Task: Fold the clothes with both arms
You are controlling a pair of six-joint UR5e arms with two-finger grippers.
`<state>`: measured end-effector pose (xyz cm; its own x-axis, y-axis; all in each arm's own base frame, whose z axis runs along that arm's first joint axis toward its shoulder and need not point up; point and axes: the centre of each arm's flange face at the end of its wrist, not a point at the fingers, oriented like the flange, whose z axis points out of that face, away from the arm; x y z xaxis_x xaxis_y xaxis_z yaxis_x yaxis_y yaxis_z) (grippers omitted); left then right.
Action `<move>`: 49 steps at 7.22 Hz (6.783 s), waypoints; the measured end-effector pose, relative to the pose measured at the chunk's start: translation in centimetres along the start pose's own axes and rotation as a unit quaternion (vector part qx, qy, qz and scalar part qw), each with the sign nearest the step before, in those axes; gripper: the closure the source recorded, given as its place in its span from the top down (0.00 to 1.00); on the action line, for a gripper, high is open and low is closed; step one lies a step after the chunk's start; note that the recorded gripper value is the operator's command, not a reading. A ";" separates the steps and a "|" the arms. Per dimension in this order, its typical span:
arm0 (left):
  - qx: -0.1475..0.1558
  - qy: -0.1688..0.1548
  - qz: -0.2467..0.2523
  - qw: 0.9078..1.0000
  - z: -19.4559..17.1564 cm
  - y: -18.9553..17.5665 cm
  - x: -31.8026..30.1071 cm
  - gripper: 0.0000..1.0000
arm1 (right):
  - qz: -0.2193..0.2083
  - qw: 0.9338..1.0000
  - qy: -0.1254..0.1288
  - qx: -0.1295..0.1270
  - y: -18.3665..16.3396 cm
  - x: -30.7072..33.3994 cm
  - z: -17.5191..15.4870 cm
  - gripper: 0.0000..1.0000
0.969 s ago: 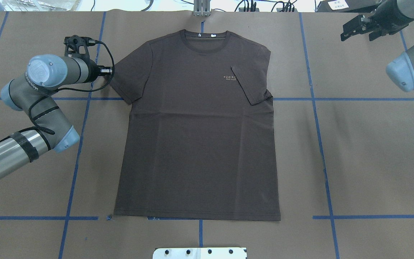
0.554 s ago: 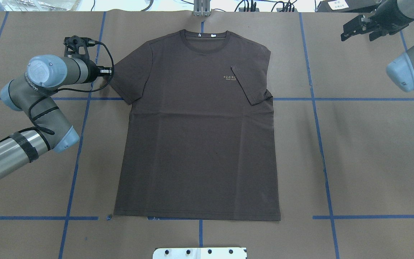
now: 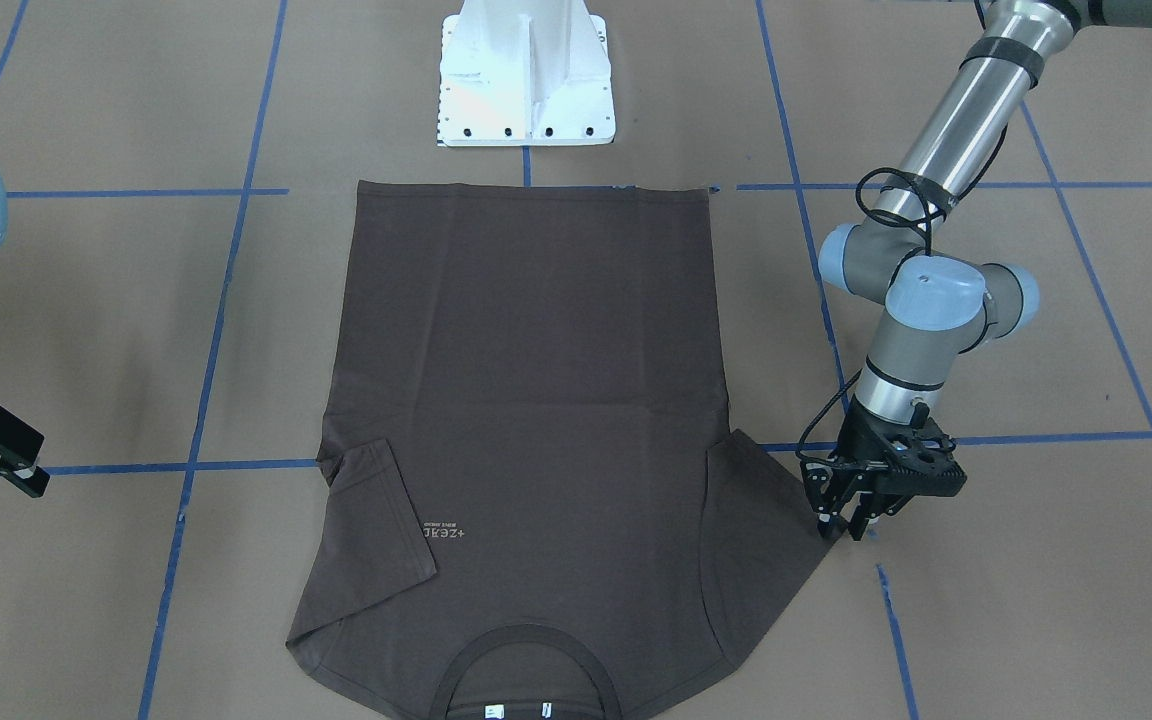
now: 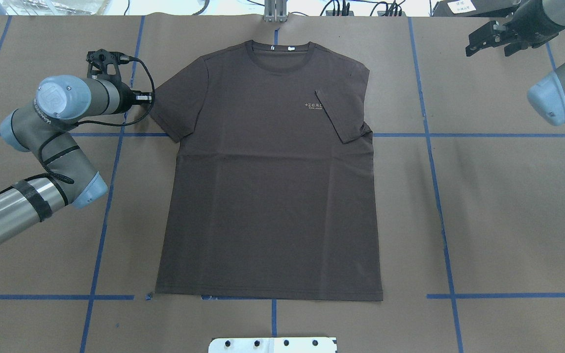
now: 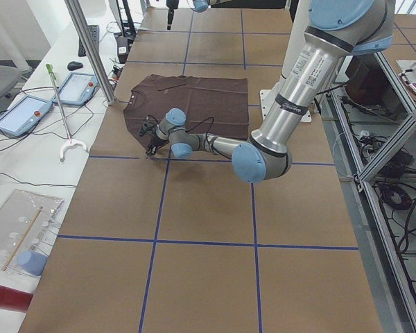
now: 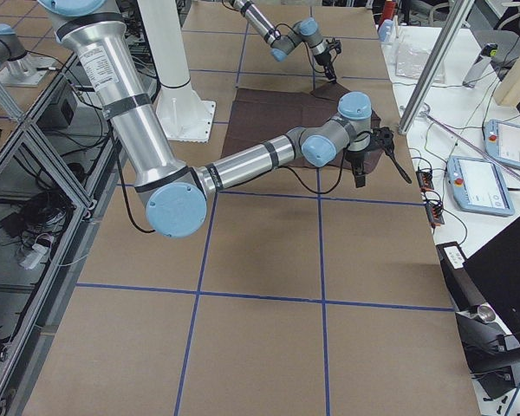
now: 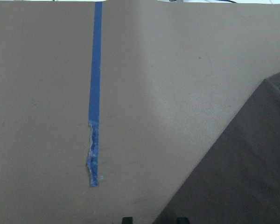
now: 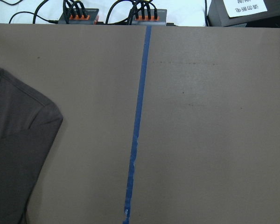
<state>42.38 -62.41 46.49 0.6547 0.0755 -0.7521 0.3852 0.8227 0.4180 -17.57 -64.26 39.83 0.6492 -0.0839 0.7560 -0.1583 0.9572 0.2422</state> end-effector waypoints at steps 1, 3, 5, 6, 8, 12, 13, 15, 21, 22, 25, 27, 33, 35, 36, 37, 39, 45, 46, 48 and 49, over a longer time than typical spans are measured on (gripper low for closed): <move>0.000 0.000 0.000 1.000 0.0 0.1 0.0 0.44 | 0.000 1.000 0.000 0.000 0.0 0.0 0.0 1.00; -0.001 0.000 0.000 1.000 0.1 0.1 0.0 0.36 | 0.000 1.000 0.000 0.000 0.0 0.0 0.0 1.00; -0.001 -0.001 -0.001 1.000 0.1 0.2 -0.1 0.09 | 0.000 1.000 0.000 -0.001 0.1 0.1 0.1 1.00; -0.001 -0.001 -0.002 1.000 0.1 0.2 -0.1 0.00 | 0.000 1.000 0.000 -0.001 0.1 0.1 0.1 1.00; -0.001 0.002 -0.003 1.000 -0.1 0.1 0.3 0.00 | 0.001 1.000 0.001 -0.001 0.1 0.1 0.1 1.00; -0.012 -0.008 -0.019 1.000 -2.8 -2.9 7.0 0.00 | 0.001 1.000 0.000 0.000 0.0 0.1 0.1 1.00; -0.024 -0.019 -0.042 0.999 -4.0 -3.9 10.8 0.00 | 0.002 1.000 0.000 -0.001 0.0 0.0 0.1 1.00; -0.045 -0.026 -0.073 0.996 -4.7 -3.1 17.7 0.00 | 0.004 1.000 -0.001 0.000 0.0 -0.2 0.0 1.00; -0.041 -0.022 -0.010 0.999 -4.5 -3.3 22.5 1.00 | 0.026 1.000 -0.009 0.000 0.4 -2.2 0.1 1.00; -0.041 -0.007 0.009 0.999 -6.2 -3.1 22.2 1.00 | 0.035 0.999 -0.013 0.000 1.8 -4.0 0.4 1.00; -0.062 0.067 0.034 0.995 -13.5 1.1 20.4 1.00 | 0.072 0.997 -0.026 0.008 13.8 -11.8 0.2 1.00; -0.090 0.096 0.018 0.991 -17.0 7.0 19.9 1.00 | 0.116 0.993 -0.029 -0.001 25.1 -16.1 -0.5 1.00; -0.189 0.064 -0.060 0.978 -23.5 26.3 15.6 0.45 | 0.172 0.984 -0.029 0.021 44.2 -23.2 -0.4 0.97; -0.204 0.037 -0.056 0.977 -23.5 28.9 15.0 0.45 | 0.172 0.984 -0.030 0.021 44.4 -23.2 -0.4 0.97; -0.210 0.029 -0.052 0.976 -23.5 29.7 14.8 0.46 | 0.172 0.984 -0.030 0.021 44.4 -23.2 -0.4 0.97; -0.215 0.025 -0.047 0.975 -23.5 30.5 14.6 0.46 | 0.172 0.984 -0.030 0.021 44.4 -23.3 -0.4 0.97; -0.222 0.019 -0.042 0.974 -23.5 31.3 14.1 0.46 | 0.172 0.985 -0.029 0.021 44.4 -23.2 -0.4 0.97; -0.227 0.014 -0.038 0.973 -23.5 32.0 13.6 0.34 | 0.171 0.985 -0.028 0.020 44.5 -23.2 -0.3 0.97; -0.228 0.014 -0.038 0.973 -23.5 32.0 13.6 0.09 | 0.171 0.985 -0.028 0.020 44.5 -23.2 -0.3 0.97; -0.227 0.014 -0.038 0.973 -23.6 32.0 13.6 0.00 | 0.171 0.985 -0.028 0.020 44.5 -23.2 -0.3 0.98; -0.227 0.018 -0.038 0.973 -23.8 32.0 13.9 0.00 | 0.171 0.985 -0.028 0.020 44.5 -23.2 -0.3 0.98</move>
<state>48.28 -21.60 37.30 0.6097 0.0169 -0.7925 0.0990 0.9903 0.0973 -39.42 -19.65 32.89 0.5114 0.2245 0.8295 -0.3908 0.9204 -0.0082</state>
